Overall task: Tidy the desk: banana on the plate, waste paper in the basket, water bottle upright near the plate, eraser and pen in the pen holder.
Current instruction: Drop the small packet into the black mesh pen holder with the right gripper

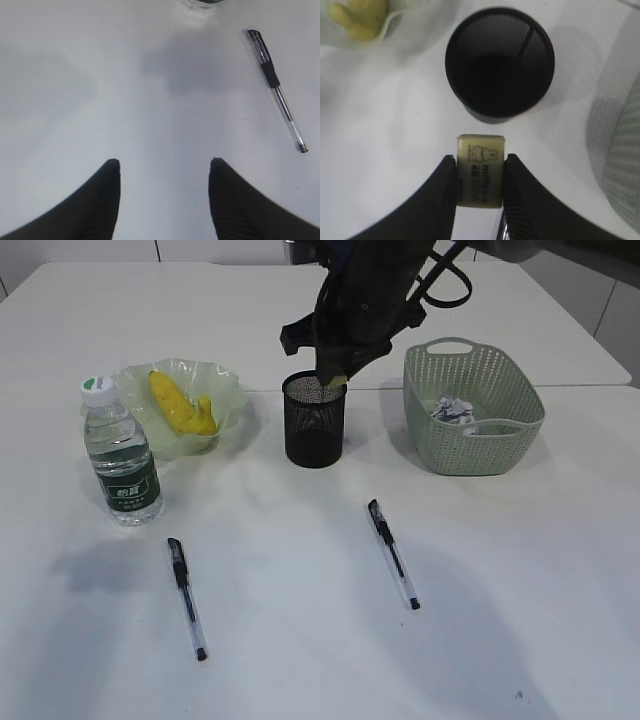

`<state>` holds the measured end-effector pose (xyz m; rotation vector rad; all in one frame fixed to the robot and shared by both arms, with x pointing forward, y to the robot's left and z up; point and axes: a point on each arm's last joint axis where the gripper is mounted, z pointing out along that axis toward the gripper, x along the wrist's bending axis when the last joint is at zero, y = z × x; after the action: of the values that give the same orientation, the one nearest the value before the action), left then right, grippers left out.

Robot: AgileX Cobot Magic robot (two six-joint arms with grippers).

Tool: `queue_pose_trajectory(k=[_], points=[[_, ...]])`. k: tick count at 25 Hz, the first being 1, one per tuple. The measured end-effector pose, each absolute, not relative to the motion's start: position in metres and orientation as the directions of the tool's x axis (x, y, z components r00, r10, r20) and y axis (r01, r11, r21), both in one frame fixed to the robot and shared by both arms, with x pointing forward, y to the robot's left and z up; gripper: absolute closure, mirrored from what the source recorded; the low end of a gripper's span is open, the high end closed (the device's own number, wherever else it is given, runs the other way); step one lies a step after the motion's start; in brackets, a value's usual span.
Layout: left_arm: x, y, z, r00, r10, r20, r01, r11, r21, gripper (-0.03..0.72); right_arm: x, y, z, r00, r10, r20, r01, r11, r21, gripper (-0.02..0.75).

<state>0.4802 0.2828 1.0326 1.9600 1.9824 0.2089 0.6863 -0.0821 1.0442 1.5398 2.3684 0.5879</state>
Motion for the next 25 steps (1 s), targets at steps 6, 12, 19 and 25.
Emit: queue_pose_trajectory(k=[6,12,19,25], points=[[0.48,0.283,1.033,0.013,0.99,-0.139,0.939,0.035,0.342,0.293,0.696,-0.078,1.051,-0.42,0.907,-0.003,0.734,0.342,0.587,0.512],[0.48,0.283,1.033,0.013,0.99,-0.139,0.939,0.035,0.342,0.293,0.704,-0.075,1.039,-0.427,0.904,-0.024,0.714,0.354,0.605,0.512],[0.48,0.283,1.033,0.013,0.99,-0.139,0.939,0.035,0.342,0.293,0.711,-0.072,1.022,-0.431,0.902,-0.027,0.709,0.357,0.608,0.513],[0.481,0.283,1.033,0.013,0.99,-0.139,0.938,0.036,0.345,0.293,0.715,-0.07,1.024,-0.431,0.902,-0.029,0.683,0.347,0.643,0.512]])
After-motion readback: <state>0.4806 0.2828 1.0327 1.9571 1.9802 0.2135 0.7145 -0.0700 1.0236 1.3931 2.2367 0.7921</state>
